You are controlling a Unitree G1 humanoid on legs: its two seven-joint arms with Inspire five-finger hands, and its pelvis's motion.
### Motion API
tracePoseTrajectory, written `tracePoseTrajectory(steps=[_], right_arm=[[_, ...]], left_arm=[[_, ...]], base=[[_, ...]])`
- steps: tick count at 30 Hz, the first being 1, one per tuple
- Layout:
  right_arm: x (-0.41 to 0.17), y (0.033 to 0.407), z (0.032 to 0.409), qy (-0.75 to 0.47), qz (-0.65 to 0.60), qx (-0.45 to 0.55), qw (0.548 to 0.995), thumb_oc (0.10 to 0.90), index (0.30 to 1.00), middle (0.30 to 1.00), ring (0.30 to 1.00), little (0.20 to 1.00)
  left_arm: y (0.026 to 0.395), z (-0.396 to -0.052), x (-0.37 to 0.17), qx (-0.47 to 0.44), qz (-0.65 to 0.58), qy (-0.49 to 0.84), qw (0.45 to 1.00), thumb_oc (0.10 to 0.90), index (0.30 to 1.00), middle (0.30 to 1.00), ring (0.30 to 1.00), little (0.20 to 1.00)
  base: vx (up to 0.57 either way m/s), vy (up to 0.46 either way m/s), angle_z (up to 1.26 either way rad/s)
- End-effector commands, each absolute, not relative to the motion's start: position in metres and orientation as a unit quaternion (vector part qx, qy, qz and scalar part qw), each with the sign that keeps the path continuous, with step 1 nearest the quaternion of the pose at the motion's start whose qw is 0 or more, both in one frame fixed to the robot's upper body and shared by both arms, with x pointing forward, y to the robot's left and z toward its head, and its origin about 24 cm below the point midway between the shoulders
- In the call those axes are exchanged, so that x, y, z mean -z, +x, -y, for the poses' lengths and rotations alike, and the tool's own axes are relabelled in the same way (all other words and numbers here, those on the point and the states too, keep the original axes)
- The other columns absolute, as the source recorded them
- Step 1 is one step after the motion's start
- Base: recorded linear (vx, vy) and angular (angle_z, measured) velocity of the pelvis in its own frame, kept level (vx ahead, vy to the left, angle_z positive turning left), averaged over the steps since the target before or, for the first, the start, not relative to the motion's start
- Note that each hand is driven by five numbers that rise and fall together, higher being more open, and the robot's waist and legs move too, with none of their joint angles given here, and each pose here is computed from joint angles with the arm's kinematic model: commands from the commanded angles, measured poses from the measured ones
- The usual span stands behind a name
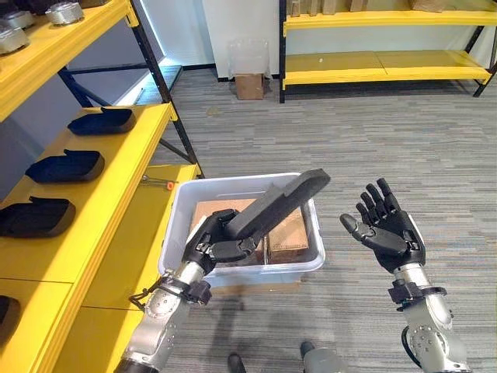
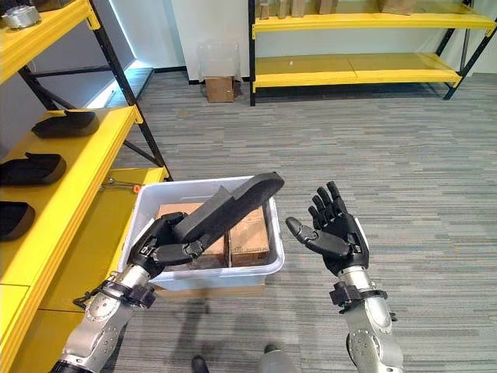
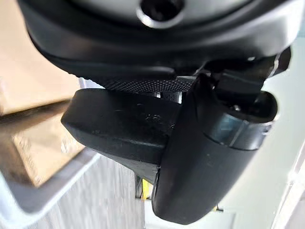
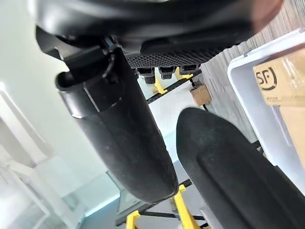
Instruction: Move parts from the plastic box to the shelf.
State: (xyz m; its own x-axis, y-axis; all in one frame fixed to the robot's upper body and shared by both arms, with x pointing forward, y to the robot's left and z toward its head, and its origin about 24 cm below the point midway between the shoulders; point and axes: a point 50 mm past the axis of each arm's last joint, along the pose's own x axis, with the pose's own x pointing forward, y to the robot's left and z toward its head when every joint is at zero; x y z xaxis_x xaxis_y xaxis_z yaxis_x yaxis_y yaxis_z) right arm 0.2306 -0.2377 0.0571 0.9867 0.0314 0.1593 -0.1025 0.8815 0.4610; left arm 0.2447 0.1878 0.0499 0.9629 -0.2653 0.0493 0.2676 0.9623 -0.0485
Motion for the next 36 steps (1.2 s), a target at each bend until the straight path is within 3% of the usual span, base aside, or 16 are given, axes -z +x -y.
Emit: tracePoseTrajectory(steps=[1, 10, 19, 24, 36], right_arm=[[-0.102, 0.239, 0.244, 0.247, 0.207, -0.038, 0.946, 0.9, 1.0, 1.0, 1.0, 1.0], [-0.098, 0.241, 0.243, 0.255, 0.201, -0.035, 0.945, 0.9, 1.0, 1.0, 1.0, 1.0], [-0.106, 0.246, 0.229, 0.156, 0.196, -0.047, 0.967, 0.9, 1.0, 1.0, 1.0, 1.0], [-0.112, 0.25, 0.226, 0.115, 0.201, 0.001, 0.973, 0.9, 1.0, 1.0, 1.0, 1.0], [-0.125, 0.253, 0.211, 0.073, 0.212, -0.063, 0.973, 0.9, 1.0, 1.0, 1.0, 1.0]], left_arm=[[0.258, -0.201, -0.145, 0.102, 0.278, 0.012, 0.955, 0.4, 0.3, 0.3, 0.3, 0.3], [0.253, -0.213, -0.172, 0.07, 0.338, 0.06, 0.937, 0.4, 0.3, 0.3, 0.3, 0.3], [0.245, -0.212, -0.197, 0.071, 0.397, 0.105, 0.909, 0.4, 0.3, 0.3, 0.3, 0.3], [0.247, -0.198, -0.197, 0.087, 0.392, 0.077, 0.912, 0.4, 0.3, 0.3, 0.3, 0.3], [0.241, -0.188, -0.181, 0.071, 0.397, 0.075, 0.912, 0.4, 0.3, 0.3, 0.3, 0.3]], base=[[-0.05, 0.014, 0.01], [-0.06, 0.003, 0.03], [-0.07, -0.038, 0.08], [-0.11, -0.07, 0.09], [-0.15, -0.028, 0.41]])
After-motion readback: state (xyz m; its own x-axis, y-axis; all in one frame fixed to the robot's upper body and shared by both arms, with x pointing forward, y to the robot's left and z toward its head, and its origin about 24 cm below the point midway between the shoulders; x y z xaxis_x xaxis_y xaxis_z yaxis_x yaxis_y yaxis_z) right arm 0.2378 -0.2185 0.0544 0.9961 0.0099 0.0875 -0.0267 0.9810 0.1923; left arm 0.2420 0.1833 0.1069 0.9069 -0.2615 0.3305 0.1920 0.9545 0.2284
